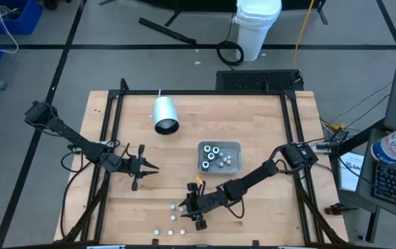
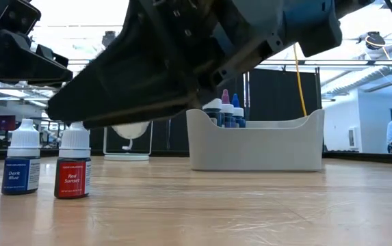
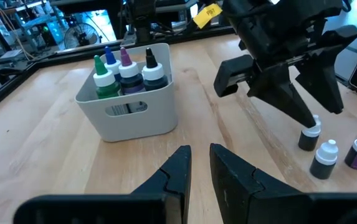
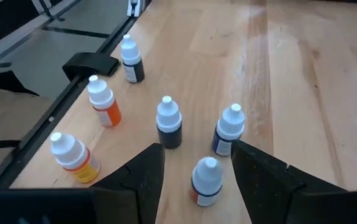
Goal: Pick & Place food coloring
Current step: Put the small red food coloring bottle into the white bin
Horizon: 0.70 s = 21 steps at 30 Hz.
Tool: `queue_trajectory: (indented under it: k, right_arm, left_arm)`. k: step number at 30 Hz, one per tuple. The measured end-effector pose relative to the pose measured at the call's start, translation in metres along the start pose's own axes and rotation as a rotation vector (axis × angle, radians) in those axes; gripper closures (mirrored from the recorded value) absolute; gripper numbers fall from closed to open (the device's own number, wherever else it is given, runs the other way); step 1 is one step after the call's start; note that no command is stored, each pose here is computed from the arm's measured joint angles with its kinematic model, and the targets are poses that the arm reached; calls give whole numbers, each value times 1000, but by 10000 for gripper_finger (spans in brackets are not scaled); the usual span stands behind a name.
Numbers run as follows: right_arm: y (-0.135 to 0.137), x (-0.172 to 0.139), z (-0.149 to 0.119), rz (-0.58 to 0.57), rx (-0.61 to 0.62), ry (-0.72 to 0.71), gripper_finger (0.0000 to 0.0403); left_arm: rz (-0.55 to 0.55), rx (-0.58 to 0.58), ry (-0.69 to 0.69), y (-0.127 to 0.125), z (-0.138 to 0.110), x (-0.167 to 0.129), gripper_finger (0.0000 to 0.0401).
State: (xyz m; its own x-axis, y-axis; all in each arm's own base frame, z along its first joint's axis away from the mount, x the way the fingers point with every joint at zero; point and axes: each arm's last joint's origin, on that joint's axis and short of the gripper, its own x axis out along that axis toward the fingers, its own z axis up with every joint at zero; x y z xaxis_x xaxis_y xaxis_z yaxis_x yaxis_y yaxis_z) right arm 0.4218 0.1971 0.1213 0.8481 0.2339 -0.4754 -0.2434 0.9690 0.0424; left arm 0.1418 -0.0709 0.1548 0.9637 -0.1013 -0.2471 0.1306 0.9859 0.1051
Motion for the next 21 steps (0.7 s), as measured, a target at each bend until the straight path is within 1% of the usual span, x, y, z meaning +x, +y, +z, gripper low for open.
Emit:
queue_trajectory:
  k: [5, 14, 18, 21]
  right_arm:
    - [0, 0, -1, -6, -5, 8, 231]
    - [-1, 0, -1, -53, -20, 1, 232]
    - [1, 0, 0, -52, -29, -5, 232]
    - [1, 5, -6, -51, -30, -10, 232]
  left_arm:
    - [0, 2, 0, 0, 0, 0, 334]
    - [1, 2, 0, 0, 0, 0, 334]
    - [1, 7, 0, 0, 0, 0, 334]
    - [1, 8, 0, 0, 0, 0, 334]
